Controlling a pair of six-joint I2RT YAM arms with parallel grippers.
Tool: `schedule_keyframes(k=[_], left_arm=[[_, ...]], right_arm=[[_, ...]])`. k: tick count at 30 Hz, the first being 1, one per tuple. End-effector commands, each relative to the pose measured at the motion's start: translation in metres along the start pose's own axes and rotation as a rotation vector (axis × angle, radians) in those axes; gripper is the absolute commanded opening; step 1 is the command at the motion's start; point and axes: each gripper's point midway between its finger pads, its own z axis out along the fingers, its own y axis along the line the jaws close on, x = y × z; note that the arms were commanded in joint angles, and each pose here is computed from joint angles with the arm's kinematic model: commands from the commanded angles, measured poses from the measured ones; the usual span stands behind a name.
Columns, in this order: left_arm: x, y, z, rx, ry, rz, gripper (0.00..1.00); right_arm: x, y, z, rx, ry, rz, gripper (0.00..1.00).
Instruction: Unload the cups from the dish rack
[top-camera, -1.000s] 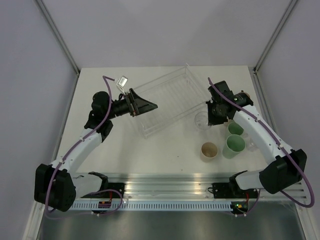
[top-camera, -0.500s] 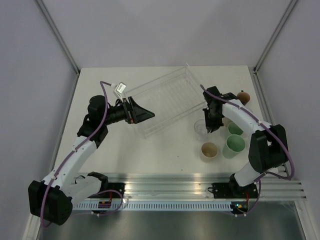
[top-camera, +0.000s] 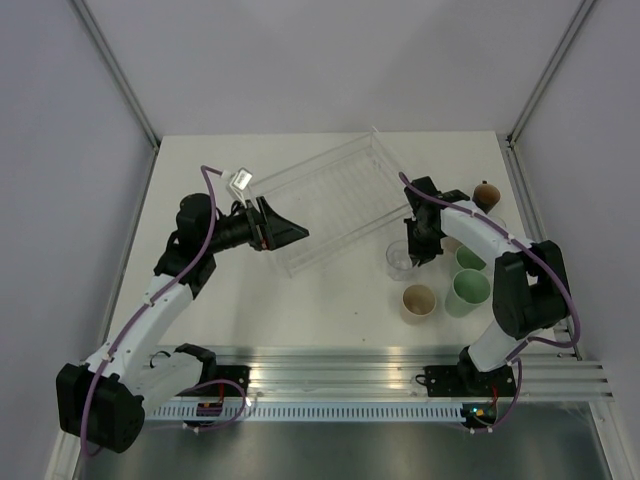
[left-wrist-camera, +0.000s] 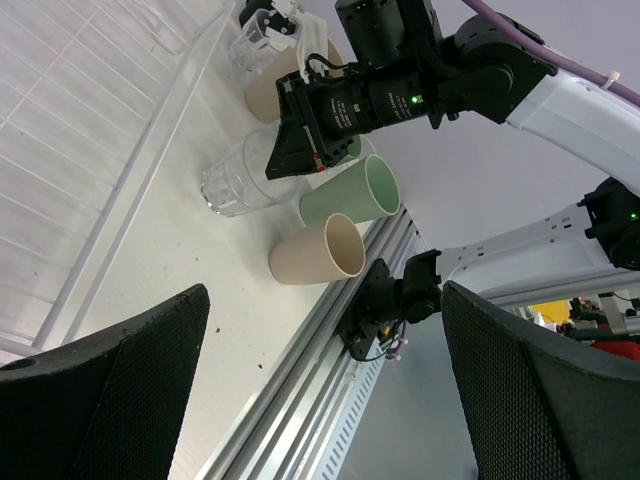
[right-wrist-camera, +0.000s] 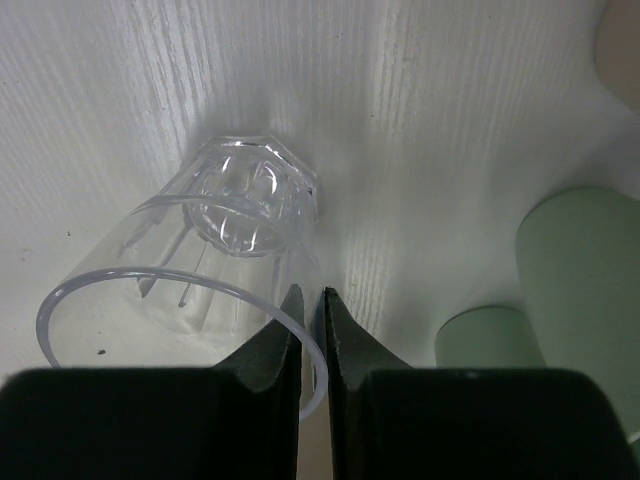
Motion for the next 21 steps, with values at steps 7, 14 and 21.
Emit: schedule_keyframes(k=[7, 14, 21], left_arm=[[0.002, 0.000, -0.004, -0.008, -0.012, 0.037, 1.00], [0.000, -0.002, -0.005, -0.005, -0.016, 0.035, 1.00], [-0.005, -0.007, -0.007, -0.002, -0.033, 0.057, 1.00]], right_arm=[[-0.014, -0.002, -0.018, -0.006, -0.086, 0.042, 0.39], [-0.028, 0.011, -0.067, -0.100, -0.186, 0.050, 0.55], [-0.061, 0.033, -0.198, -0.332, -0.540, 0.023, 0.68]])
